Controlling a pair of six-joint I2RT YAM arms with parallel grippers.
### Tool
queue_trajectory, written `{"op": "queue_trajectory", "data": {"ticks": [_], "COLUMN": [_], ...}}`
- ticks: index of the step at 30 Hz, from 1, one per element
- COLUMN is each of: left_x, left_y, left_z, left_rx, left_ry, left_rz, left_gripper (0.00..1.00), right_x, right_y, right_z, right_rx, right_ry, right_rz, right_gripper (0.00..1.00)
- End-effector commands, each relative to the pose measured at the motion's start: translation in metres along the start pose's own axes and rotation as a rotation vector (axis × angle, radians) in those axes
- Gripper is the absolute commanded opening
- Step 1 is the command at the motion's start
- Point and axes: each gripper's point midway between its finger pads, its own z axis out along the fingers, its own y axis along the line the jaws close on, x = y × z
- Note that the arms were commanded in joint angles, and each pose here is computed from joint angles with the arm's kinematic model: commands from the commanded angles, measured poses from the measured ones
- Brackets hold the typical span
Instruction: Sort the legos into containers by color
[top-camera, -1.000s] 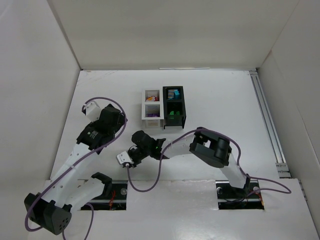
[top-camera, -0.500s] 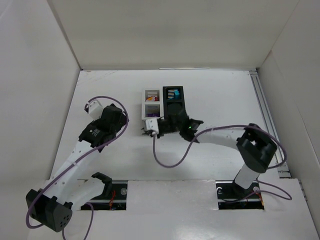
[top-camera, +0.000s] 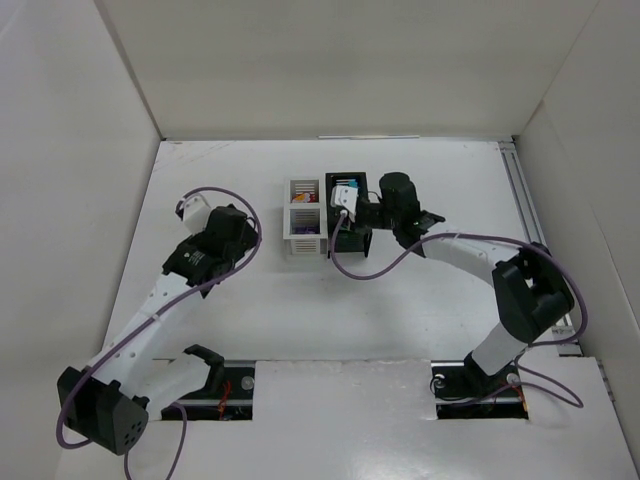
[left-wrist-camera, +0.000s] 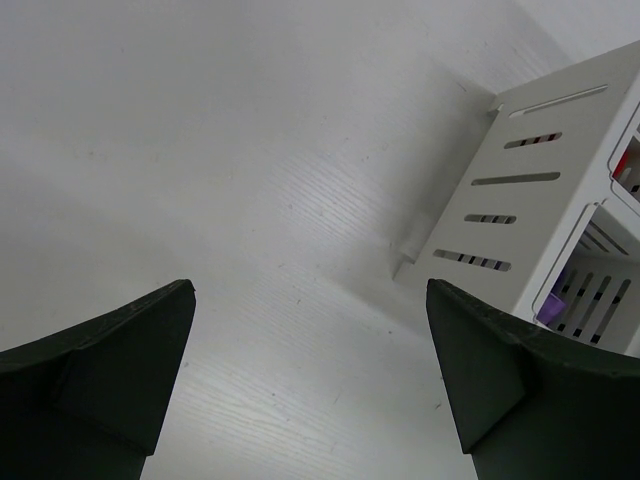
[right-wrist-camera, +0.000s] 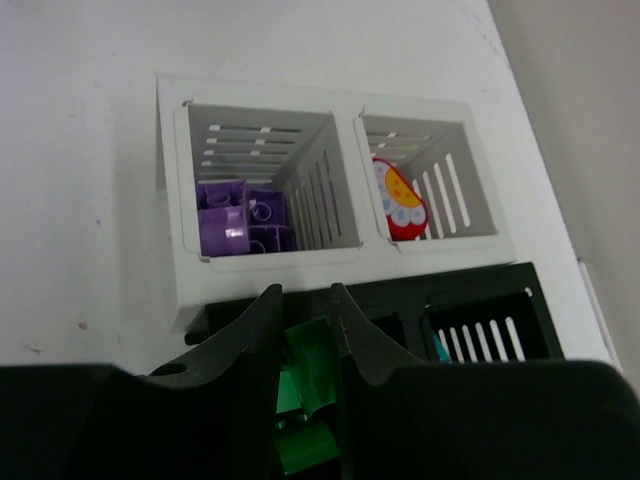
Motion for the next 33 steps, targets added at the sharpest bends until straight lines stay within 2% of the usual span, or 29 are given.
{"op": "queue_trajectory", "data": {"ticks": [1, 3, 5, 6, 9, 11, 12, 15, 18, 20, 23, 26, 27, 30, 33], "left_x": [-0.021, -0.018, -0.015, -0.017, -0.016, -0.016, -0.016, -0.018, -0.02, -0.02, -0.019, -0.021, -0.018, -0.02, -0.021], "left_y": [-0.017, -0.015, -0.016, -0.019, -0.022, -0.025, -0.025, -0.028, -0.027, -0.024, -0.022, -0.024, -0.022, -0.022, -0.022], "left_z": [-0.008, -0.005, -0.003, -0.002, -0.001, -0.001, -0.001, -0.003, -0.007, -0.011, -0.011, -0.012, -0.01, -0.012, -0.014], "left_rx": [0.047, 0.032, 0.029, 0.034, 0.037, 0.043, 0.043, 0.055, 0.061, 0.071, 0.081, 0.096, 0.09, 0.096, 0.109], "left_ry": [-0.044, -0.033, -0.019, -0.022, -0.014, -0.006, -0.006, -0.004, -0.009, -0.016, -0.024, -0.035, -0.03, -0.035, -0.045], "left_rz": [-0.009, 0.002, 0.008, 0.005, 0.016, 0.016, 0.016, 0.012, 0.007, 0.001, -0.007, -0.017, -0.013, -0.017, -0.026], "left_gripper": [1.0, 1.0, 1.0, 1.0, 1.0, 1.0, 1.0, 1.0, 1.0, 1.0, 1.0, 1.0, 1.0, 1.0, 1.0], "right_x": [-0.009, -0.004, -0.01, -0.014, -0.024, -0.033, -0.033, -0.048, -0.037, -0.012, 0.015, 0.049, 0.068, 0.087, 0.087], "right_y": [-0.015, -0.021, -0.022, -0.023, -0.024, -0.027, -0.033, -0.042, -0.066, -0.081, -0.079, -0.063, -0.051, -0.039, -0.037], "right_z": [-0.003, -0.01, -0.017, -0.018, -0.028, -0.037, -0.044, -0.068, -0.123, -0.168, -0.226, -0.27, -0.28, -0.298, -0.3], "right_rx": [0.025, 0.045, 0.06, 0.065, 0.08, 0.105, 0.133, 0.21, 0.418, 0.589, 0.799, 0.928, 0.931, 0.995, 1.009], "right_ry": [-0.009, 0.0, -0.005, -0.011, -0.015, -0.017, -0.001, 0.006, 0.085, 0.18, 0.301, 0.461, 0.542, 0.633, 0.63], "right_rz": [0.002, 0.007, -0.003, -0.008, -0.017, -0.029, -0.028, -0.021, 0.072, 0.153, 0.265, 0.373, 0.411, 0.49, 0.508], "right_gripper": [0.2, 0.21, 0.33, 0.53, 0.68, 0.94, 1.0, 1.0, 1.0, 1.0, 1.0, 1.0, 1.0, 1.0, 1.0]}}
